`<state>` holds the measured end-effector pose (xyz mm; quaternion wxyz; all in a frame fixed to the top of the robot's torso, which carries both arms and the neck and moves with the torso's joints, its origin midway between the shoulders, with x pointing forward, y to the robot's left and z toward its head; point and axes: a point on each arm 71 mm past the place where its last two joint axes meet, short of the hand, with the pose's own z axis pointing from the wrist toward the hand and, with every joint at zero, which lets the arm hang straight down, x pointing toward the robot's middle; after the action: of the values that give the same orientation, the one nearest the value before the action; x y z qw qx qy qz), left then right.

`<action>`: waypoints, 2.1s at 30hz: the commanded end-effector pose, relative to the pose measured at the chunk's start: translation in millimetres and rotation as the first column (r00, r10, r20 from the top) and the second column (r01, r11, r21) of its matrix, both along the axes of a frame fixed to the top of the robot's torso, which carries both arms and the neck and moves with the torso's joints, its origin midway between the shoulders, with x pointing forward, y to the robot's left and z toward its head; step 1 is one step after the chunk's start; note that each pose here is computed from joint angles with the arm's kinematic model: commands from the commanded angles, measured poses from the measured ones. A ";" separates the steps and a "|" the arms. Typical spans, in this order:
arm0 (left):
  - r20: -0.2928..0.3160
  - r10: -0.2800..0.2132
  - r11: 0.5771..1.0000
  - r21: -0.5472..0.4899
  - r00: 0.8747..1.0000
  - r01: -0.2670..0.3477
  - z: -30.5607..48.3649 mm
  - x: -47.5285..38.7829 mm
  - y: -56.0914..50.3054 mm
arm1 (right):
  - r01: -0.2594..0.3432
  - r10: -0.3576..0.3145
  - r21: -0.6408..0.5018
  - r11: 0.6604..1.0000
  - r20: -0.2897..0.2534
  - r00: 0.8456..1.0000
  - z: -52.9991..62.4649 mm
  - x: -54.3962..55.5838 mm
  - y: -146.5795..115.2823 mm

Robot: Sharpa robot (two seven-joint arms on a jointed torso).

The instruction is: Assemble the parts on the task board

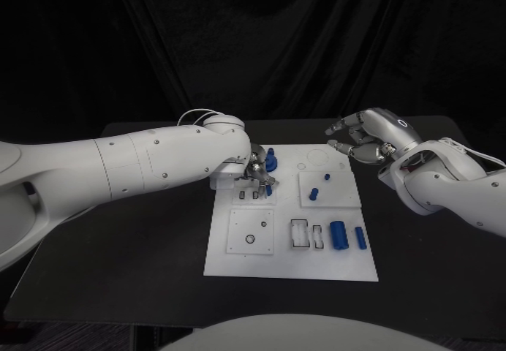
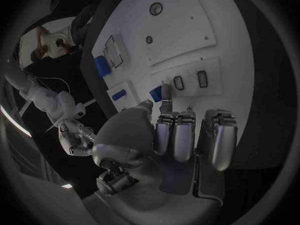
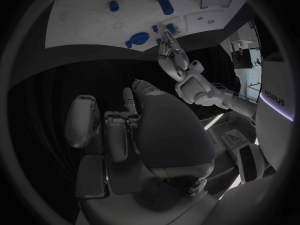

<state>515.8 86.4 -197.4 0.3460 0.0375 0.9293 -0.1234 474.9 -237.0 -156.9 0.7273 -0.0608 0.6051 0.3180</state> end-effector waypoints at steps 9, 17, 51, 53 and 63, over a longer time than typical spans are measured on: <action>-0.002 -0.022 0.999 -0.031 1.000 0.022 -0.8 -1.0 -5.6 | 0.024 -0.024 -0.007 1.000 -0.022 0.999 -2.5 1.4 -2.1; -0.007 -0.024 0.999 -0.023 1.000 0.024 -1.4 -0.9 -6.1 | 0.025 -0.025 -0.008 1.000 -0.026 0.999 -2.8 1.5 -1.7; -0.045 -0.045 0.999 0.015 0.998 0.045 -4.9 -2.4 -7.3 | 0.021 -0.022 -0.010 1.000 -0.030 0.999 -3.2 1.8 -0.1; -0.045 -0.046 0.999 0.015 0.998 0.047 -5.0 -2.6 -7.7 | 0.021 -0.021 -0.010 1.000 -0.031 0.999 -3.2 1.9 0.0; -0.044 -0.046 0.999 0.011 0.998 0.046 -5.4 -2.5 -7.9 | 0.021 -0.022 -0.013 1.000 -0.035 0.999 -3.7 2.2 0.2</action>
<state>514.7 79.8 -201.3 0.3290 0.0541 0.9348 -0.1228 476.7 -235.8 -159.1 0.7204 -0.0591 0.6158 0.3134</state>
